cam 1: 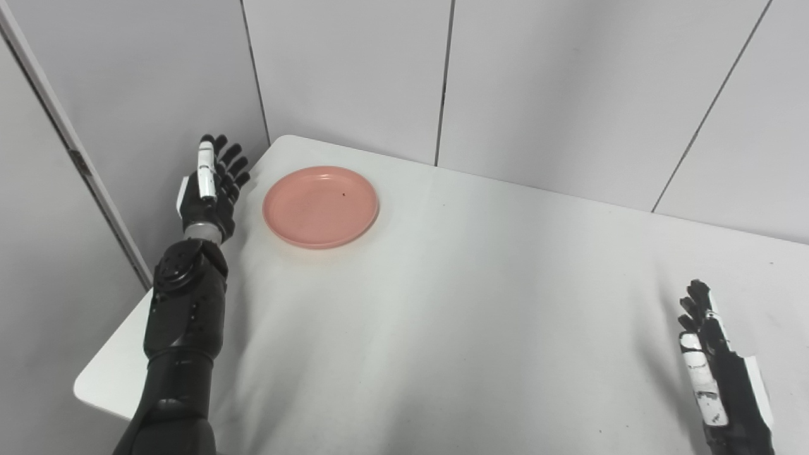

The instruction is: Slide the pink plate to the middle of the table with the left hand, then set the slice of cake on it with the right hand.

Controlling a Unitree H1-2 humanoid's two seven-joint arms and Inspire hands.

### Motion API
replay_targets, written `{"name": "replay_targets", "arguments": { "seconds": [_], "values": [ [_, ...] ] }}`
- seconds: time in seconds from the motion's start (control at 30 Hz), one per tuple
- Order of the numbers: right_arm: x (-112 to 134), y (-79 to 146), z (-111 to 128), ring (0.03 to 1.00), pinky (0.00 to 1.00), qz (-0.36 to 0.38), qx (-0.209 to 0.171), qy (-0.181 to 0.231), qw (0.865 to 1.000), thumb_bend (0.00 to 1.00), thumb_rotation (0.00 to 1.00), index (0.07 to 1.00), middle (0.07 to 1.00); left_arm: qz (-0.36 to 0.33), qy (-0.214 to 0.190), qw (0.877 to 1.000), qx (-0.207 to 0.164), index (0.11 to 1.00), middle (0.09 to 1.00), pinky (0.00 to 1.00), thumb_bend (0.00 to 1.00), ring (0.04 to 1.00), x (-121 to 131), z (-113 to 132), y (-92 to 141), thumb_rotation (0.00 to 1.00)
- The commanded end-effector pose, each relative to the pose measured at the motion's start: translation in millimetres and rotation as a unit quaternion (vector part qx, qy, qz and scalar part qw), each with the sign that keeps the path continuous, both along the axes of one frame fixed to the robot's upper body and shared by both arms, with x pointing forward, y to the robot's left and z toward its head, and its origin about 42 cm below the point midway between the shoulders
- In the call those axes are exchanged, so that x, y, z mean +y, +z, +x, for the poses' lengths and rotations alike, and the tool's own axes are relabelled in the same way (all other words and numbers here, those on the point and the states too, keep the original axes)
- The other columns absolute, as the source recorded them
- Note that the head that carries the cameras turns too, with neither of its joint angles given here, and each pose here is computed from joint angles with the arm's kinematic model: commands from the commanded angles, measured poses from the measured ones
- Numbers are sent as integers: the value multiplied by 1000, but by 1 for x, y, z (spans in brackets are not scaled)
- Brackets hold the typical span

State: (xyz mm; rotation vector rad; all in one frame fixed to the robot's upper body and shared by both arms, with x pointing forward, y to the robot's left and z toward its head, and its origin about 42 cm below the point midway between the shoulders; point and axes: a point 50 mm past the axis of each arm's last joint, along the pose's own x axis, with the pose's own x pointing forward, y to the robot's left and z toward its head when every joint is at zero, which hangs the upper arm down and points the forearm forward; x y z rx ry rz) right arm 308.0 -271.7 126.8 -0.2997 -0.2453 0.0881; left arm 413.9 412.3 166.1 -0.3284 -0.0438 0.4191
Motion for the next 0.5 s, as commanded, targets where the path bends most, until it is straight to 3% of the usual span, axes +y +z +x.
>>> {"name": "replay_targets", "arguments": {
  "seconds": [0.0,0.47],
  "values": [
    [-11,-25,-19,967,949,2,43,-11,999,322,1000,978,985,20,-2,999,-44,898,899,921,390,904,4,10,23,1000],
    [-10,-25,-19,968,953,2,42,-9,999,341,1000,979,986,8,-16,1000,-18,900,895,908,406,892,-5,11,1,1000]
  ]
}}
